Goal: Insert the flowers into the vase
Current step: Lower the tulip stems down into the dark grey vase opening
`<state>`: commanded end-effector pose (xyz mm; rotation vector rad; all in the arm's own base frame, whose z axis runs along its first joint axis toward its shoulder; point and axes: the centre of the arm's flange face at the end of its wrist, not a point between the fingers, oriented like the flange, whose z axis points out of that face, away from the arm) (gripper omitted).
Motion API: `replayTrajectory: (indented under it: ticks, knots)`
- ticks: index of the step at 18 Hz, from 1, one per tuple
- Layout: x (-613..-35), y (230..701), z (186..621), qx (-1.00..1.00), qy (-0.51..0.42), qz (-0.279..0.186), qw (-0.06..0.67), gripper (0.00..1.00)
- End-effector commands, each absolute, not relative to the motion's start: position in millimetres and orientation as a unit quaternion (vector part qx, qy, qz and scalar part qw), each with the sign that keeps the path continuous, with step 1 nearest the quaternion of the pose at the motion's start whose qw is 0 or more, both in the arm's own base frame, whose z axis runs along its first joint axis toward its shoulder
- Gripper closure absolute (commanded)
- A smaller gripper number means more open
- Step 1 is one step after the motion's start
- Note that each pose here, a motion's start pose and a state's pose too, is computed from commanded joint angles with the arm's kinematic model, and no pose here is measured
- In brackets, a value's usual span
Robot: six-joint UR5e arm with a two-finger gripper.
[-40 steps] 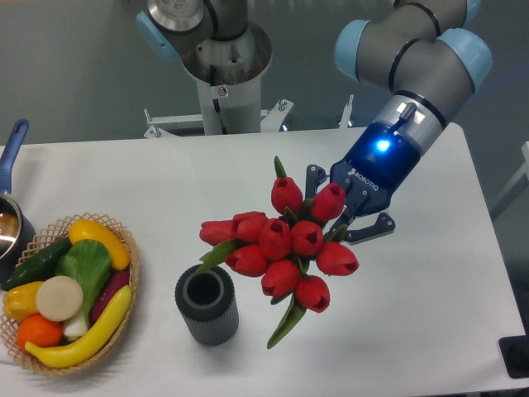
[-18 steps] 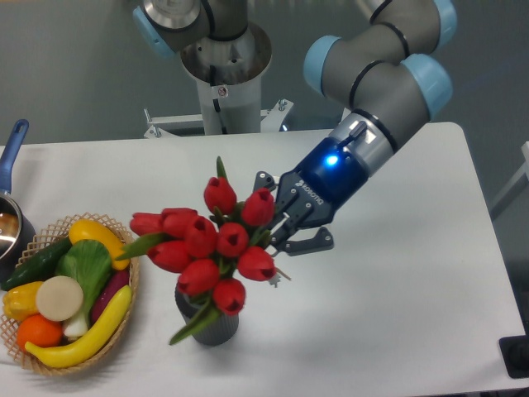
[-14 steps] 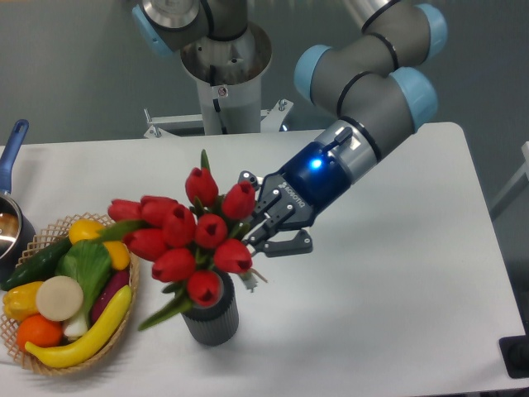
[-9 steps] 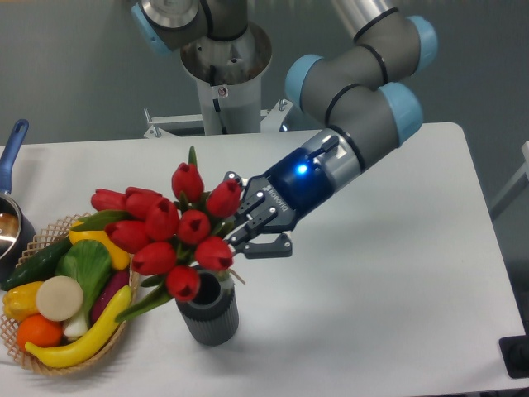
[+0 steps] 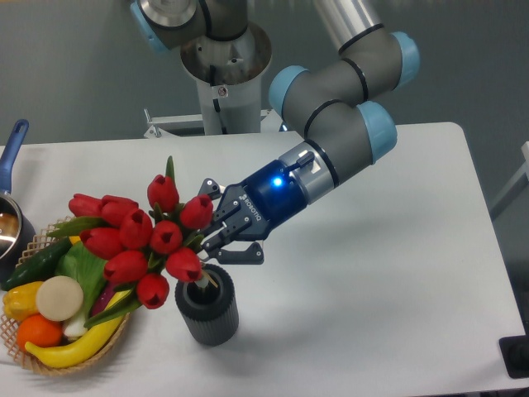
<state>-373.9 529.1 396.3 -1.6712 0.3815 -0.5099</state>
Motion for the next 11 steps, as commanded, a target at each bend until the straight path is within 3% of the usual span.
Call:
replayTrajectory:
  ticks: [11]
  knots:
    - [-372,533,356,-0.737,0.161,-0.231,0.615,0.83]
